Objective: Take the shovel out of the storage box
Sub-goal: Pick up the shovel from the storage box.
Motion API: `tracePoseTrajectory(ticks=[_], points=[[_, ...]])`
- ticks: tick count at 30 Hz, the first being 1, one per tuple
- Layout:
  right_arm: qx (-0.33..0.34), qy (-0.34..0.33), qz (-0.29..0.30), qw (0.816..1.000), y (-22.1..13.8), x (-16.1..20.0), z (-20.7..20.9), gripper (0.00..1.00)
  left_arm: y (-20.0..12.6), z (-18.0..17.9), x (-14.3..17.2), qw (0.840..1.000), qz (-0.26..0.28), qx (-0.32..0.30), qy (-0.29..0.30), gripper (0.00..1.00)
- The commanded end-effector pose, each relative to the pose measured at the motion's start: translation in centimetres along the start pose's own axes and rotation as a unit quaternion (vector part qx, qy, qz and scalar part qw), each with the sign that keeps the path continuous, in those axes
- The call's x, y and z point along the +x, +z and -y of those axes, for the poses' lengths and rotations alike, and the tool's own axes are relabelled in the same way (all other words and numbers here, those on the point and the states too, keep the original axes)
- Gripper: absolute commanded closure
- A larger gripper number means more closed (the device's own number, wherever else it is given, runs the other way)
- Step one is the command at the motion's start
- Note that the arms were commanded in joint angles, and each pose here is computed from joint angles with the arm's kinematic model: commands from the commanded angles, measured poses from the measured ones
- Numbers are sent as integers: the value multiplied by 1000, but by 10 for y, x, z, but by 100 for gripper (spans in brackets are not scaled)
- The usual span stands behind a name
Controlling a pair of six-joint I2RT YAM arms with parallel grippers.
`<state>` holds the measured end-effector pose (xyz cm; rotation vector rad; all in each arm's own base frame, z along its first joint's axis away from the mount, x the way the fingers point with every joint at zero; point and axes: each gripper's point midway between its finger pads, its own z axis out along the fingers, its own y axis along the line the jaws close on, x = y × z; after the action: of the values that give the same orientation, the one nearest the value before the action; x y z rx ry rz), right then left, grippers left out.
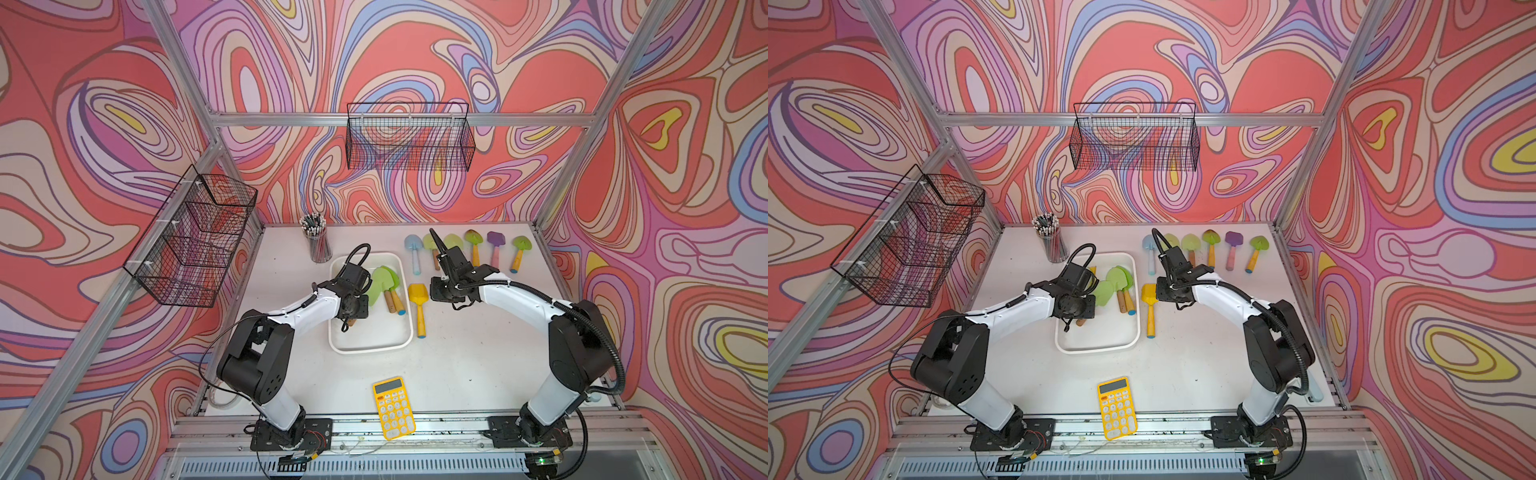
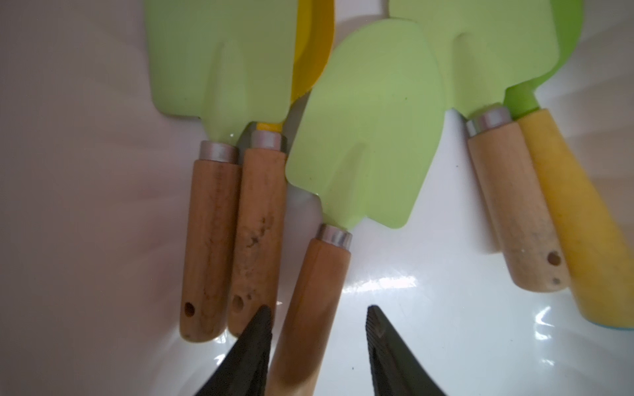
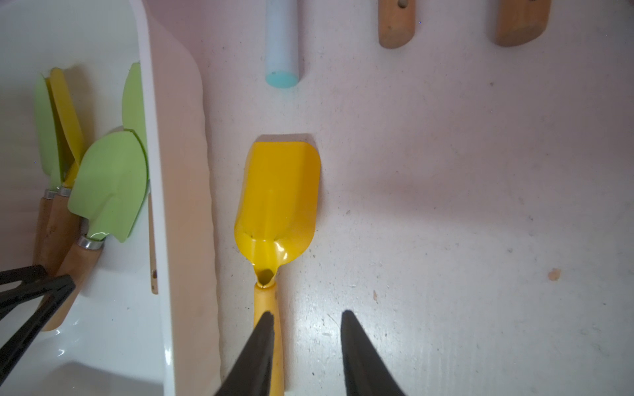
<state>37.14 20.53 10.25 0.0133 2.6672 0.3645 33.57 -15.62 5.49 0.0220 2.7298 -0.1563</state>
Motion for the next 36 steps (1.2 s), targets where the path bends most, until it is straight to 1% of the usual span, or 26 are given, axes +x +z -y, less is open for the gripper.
tracePoseTrajectory(ticks=[1, 12, 19, 21, 23, 28, 32, 36], points=[[-3, -2, 9, 1000, -5, -1, 0, 65, 3, 5, 14, 1000, -19, 5, 5, 52], [-9, 3, 9, 1000, -4, 2, -1, 67, 12, 4, 30, 999, -45, 4, 13, 53], [-12, 5, 9, 1000, -3, 2, -2, 69, 19, 2, 37, 997, -71, -11, 27, 58], [-12, 6, 11, 1000, -4, 1, -2, 70, 21, 3, 38, 997, -74, -12, 30, 63], [-13, 5, 12, 1000, -5, 1, -2, 71, 21, 3, 38, 997, -75, -9, 29, 70], [-24, 5, 21, 999, -9, -2, -6, 73, 9, 9, 30, 998, -58, 2, 27, 100], [-32, 4, 29, 999, -13, -5, -9, 73, -5, 14, 21, 999, -38, 15, 22, 100], [-69, 0, 35, 997, -18, -6, -22, 73, -31, 31, 6, 998, -1, 69, 11, 100]])
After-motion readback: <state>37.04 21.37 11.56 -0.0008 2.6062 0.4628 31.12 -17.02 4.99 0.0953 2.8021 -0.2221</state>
